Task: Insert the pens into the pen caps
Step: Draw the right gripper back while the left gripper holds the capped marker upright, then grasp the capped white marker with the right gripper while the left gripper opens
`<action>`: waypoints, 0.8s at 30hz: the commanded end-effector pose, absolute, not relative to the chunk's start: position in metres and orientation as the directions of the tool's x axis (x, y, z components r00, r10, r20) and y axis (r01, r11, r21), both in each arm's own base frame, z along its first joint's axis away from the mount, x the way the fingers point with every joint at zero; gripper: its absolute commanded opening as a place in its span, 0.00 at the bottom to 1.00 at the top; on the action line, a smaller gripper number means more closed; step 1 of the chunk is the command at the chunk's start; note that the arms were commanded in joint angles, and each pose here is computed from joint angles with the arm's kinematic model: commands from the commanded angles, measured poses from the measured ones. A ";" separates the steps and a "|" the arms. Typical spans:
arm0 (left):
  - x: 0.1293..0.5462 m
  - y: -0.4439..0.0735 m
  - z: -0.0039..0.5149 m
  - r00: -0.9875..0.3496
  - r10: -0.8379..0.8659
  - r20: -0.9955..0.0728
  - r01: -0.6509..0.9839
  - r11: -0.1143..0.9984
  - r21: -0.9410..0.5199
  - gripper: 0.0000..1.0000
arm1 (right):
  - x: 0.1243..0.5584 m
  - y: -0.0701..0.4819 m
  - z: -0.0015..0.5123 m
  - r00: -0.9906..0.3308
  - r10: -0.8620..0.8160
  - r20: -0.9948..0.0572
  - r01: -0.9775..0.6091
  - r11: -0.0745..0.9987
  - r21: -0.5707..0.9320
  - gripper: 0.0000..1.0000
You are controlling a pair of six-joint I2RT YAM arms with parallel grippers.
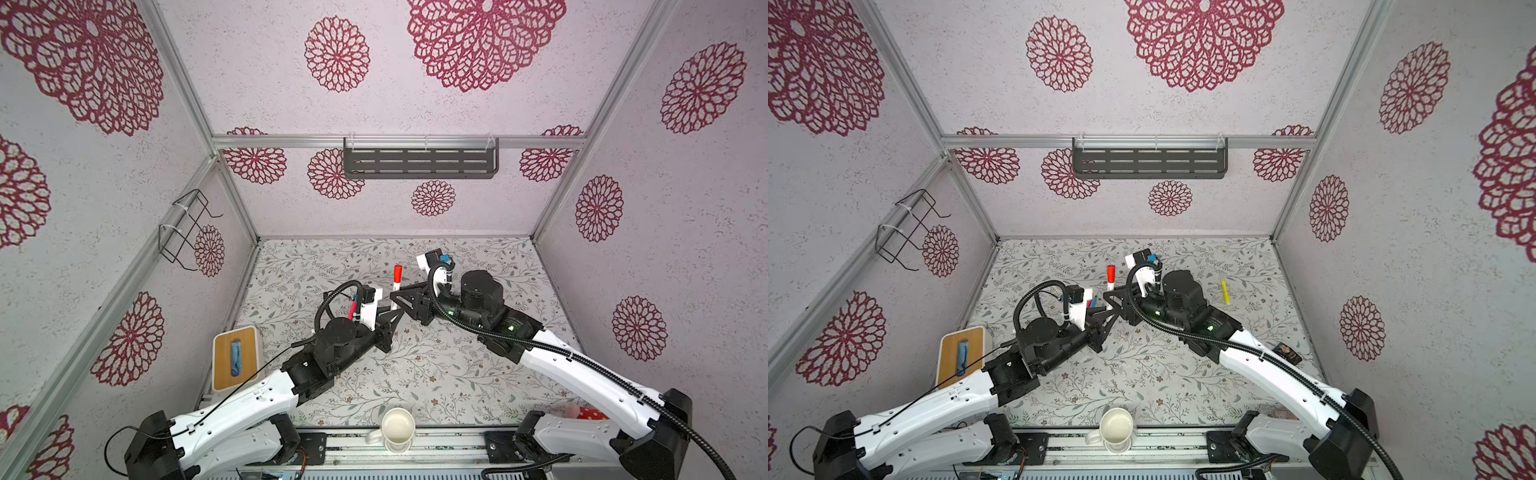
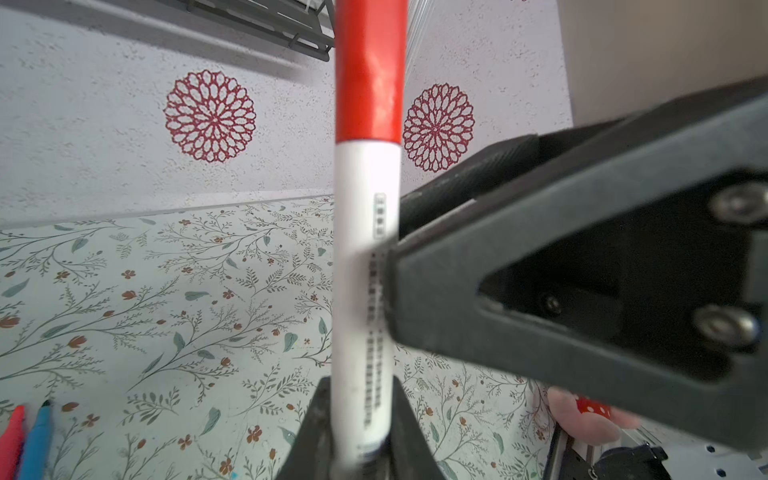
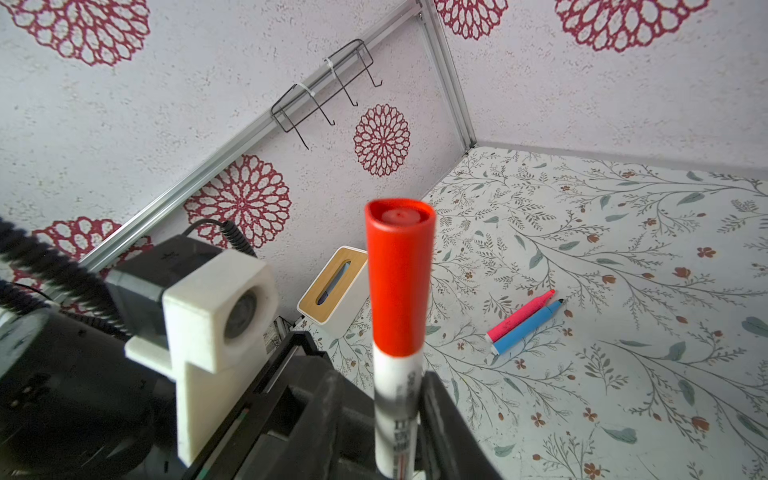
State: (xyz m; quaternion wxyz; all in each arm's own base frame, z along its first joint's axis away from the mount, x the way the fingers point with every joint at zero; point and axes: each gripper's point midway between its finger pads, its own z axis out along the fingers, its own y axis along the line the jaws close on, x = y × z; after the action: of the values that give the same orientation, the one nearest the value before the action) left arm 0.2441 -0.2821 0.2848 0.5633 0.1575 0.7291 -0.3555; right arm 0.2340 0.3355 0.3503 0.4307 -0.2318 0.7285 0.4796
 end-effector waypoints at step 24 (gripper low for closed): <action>0.237 -0.296 0.296 -0.293 -0.186 -0.938 0.670 0.659 -0.341 0.00 | 0.243 0.329 0.355 -0.508 0.137 -0.850 -0.743 0.429 0.514 0.07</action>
State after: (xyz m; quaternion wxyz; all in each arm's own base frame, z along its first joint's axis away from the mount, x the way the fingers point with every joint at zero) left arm 0.2424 -0.2878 0.2804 0.5576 0.1632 0.7313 -0.3572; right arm 0.2411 0.3329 0.3346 0.4257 -0.2204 0.7371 0.4763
